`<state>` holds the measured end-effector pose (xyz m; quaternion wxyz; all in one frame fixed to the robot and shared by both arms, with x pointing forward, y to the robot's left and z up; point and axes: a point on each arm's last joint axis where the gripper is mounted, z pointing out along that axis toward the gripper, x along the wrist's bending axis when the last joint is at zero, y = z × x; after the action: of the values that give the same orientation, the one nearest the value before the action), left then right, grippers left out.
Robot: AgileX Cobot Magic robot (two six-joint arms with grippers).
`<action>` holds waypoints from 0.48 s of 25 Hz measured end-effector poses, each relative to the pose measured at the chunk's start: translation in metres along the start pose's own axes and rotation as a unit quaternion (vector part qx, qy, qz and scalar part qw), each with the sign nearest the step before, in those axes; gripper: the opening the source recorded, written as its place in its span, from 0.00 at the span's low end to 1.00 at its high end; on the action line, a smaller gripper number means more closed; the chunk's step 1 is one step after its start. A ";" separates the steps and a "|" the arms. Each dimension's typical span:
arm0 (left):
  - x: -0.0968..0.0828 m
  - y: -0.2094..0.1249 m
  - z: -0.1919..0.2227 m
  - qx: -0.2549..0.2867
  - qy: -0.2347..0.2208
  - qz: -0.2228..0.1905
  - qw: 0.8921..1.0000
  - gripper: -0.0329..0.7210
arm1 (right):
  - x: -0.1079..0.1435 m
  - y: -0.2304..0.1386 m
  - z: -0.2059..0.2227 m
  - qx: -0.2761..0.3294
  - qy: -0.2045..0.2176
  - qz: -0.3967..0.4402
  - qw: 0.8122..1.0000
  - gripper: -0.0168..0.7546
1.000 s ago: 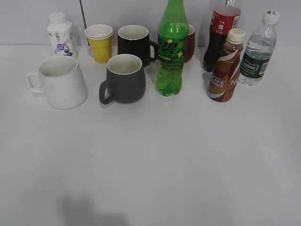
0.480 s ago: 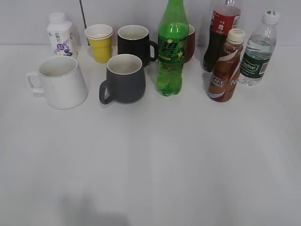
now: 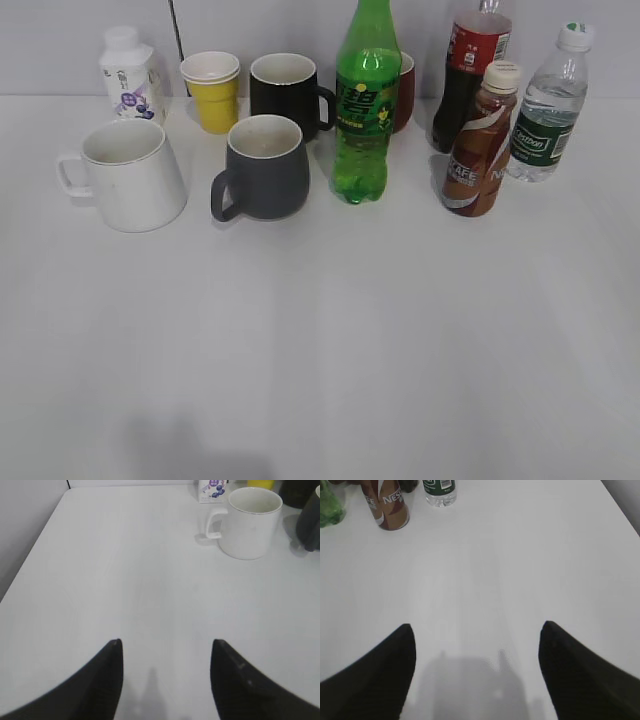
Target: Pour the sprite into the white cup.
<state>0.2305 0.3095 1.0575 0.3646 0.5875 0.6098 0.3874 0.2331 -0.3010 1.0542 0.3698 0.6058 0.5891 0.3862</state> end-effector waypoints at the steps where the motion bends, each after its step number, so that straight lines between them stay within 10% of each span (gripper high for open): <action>1: 0.000 0.000 0.000 0.000 0.000 0.000 1.000 0.62 | 0.000 0.000 0.000 0.000 0.000 0.000 1.000 0.77; 12: -0.003 0.023 0.005 -0.055 -0.010 -0.001 0.998 0.47 | 0.000 0.000 0.000 0.000 0.000 0.000 1.000 0.77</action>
<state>0.2453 0.3072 1.0764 0.4033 0.5696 0.5845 0.4139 0.2331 -0.3010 1.0542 0.3698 0.6058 0.5891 0.3862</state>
